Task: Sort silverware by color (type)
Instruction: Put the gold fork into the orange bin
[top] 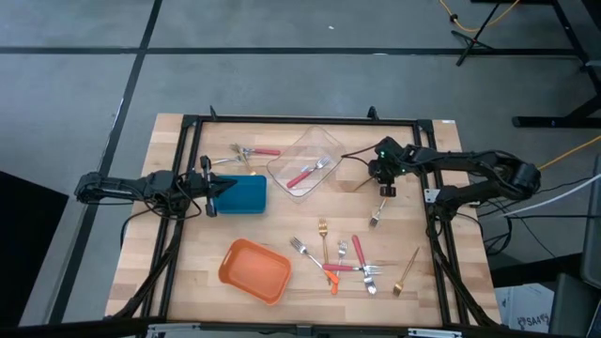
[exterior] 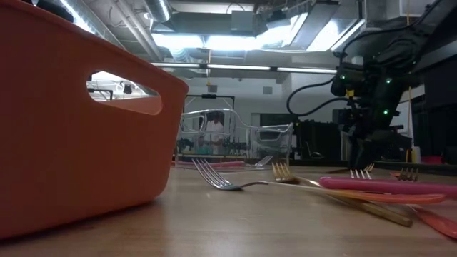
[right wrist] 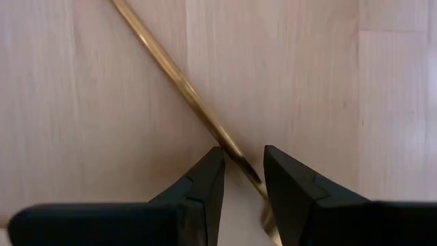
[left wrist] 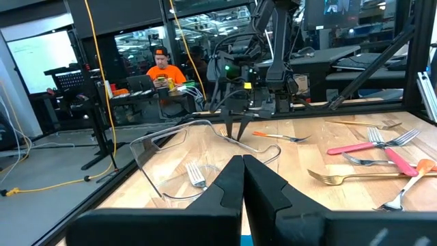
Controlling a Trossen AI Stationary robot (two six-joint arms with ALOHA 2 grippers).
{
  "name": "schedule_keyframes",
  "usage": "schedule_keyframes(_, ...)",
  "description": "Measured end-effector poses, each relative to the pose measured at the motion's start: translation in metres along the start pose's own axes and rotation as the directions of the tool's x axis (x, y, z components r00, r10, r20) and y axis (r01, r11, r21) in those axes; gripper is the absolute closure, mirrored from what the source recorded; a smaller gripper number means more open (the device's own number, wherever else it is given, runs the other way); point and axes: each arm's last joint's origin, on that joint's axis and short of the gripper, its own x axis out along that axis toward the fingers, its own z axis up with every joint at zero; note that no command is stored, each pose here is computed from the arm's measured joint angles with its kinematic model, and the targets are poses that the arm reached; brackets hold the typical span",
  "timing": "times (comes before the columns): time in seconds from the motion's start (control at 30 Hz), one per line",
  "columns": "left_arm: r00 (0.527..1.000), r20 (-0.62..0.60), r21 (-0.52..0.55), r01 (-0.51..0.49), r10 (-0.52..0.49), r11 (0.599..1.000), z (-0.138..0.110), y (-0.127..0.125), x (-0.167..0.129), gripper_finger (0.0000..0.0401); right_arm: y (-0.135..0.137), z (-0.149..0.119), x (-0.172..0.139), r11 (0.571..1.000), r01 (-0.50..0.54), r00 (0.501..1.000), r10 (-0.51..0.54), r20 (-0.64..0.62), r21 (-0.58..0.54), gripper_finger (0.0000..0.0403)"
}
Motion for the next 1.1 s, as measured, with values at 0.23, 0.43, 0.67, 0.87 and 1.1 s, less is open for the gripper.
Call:
schedule_keyframes(0.23,1.000,0.000,0.000,0.000,0.000,1.000,0.0000,0.0000,0.0000,0.0401,0.0019,-0.0012,0.0003,0.999,-0.042,0.999,0.042,-0.002,0.002,0.0304)
schedule_keyframes(0.43,1.000,0.000,0.000,0.000,0.000,1.000,0.0000,0.0000,0.0000,0.0401,0.0035,-0.0020,0.0005,0.997,-0.073,0.997,0.073,0.003,0.004,0.0356)
schedule_keyframes(0.67,1.000,0.000,0.000,0.000,0.000,1.000,0.0001,0.0000,0.0000,0.0401,0.0041,-0.0025,0.0007,0.996,-0.084,0.996,0.084,0.003,0.006,0.0394)
schedule_keyframes(0.87,1.000,0.000,0.000,0.000,0.000,1.000,-0.0001,0.0000,0.0000,0.0401,0.0047,-0.0031,0.0008,0.996,-0.090,0.996,0.090,-0.001,0.008,0.0393)
schedule_keyframes(1.1,1.000,0.000,0.000,0.000,0.000,1.000,0.0000,0.0000,0.0000,0.0401,0.0046,-0.0029,0.0008,0.996,-0.092,0.996,0.092,0.004,0.008,0.0399)
